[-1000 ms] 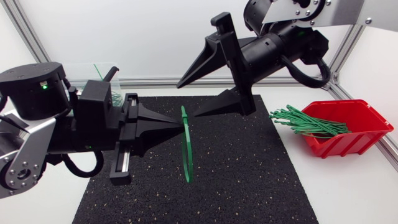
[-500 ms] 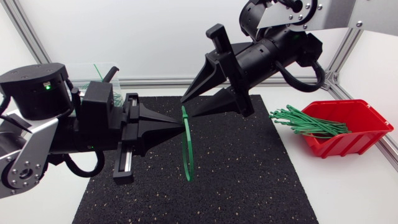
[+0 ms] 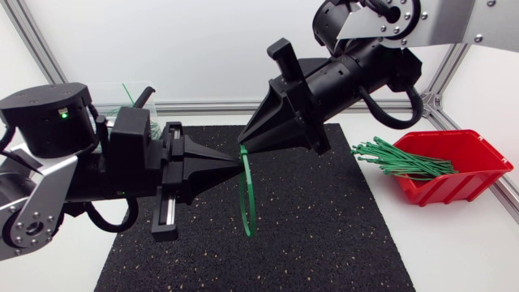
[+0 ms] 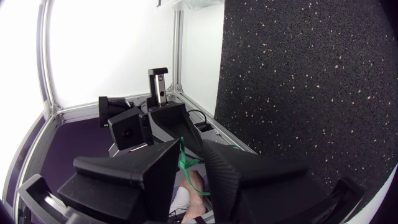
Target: Take a green cable tie from the red box, thread the tail through the head to close it, then place it in the transparent bin on the left.
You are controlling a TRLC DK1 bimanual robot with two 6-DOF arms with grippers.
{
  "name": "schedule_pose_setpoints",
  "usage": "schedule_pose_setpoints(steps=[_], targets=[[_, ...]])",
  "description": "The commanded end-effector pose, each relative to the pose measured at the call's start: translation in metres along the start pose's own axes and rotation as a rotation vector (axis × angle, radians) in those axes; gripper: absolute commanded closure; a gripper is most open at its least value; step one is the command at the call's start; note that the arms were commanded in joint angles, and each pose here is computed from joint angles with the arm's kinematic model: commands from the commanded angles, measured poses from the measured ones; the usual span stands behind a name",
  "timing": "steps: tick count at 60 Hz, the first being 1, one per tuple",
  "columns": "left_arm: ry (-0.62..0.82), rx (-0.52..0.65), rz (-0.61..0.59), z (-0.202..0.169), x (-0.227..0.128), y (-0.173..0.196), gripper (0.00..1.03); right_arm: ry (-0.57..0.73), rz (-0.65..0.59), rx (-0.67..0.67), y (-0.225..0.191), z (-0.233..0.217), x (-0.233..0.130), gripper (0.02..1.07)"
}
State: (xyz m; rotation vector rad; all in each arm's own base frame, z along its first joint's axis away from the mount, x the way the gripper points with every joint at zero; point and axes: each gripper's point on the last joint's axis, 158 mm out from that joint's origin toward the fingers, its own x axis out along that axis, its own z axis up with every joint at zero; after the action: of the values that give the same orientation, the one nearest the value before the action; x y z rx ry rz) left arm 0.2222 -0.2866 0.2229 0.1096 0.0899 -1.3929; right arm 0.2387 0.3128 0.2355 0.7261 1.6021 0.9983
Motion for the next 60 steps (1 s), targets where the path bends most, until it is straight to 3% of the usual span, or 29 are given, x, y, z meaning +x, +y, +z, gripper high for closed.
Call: schedule_pose_setpoints(steps=[1, 29, 40, 60], targets=[[0.000, 0.023, 0.001, 0.002, 0.002, 0.001, 1.00, -0.009, -0.004, 0.010, 0.002, -0.008, -0.001, 0.80], [0.004, 0.029, 0.004, 0.002, 0.006, -0.001, 1.00, -0.009, -0.018, 0.007, -0.004, -0.013, 0.004, 0.88], [0.005, 0.027, 0.001, 0.001, 0.006, -0.003, 1.00, -0.061, -0.029, -0.012, -0.003, -0.007, 0.001, 1.01], [0.005, 0.035, -0.013, 0.003, 0.009, -0.011, 1.00, -0.113, -0.055, -0.045, -0.007, 0.001, 0.003, 1.01]])
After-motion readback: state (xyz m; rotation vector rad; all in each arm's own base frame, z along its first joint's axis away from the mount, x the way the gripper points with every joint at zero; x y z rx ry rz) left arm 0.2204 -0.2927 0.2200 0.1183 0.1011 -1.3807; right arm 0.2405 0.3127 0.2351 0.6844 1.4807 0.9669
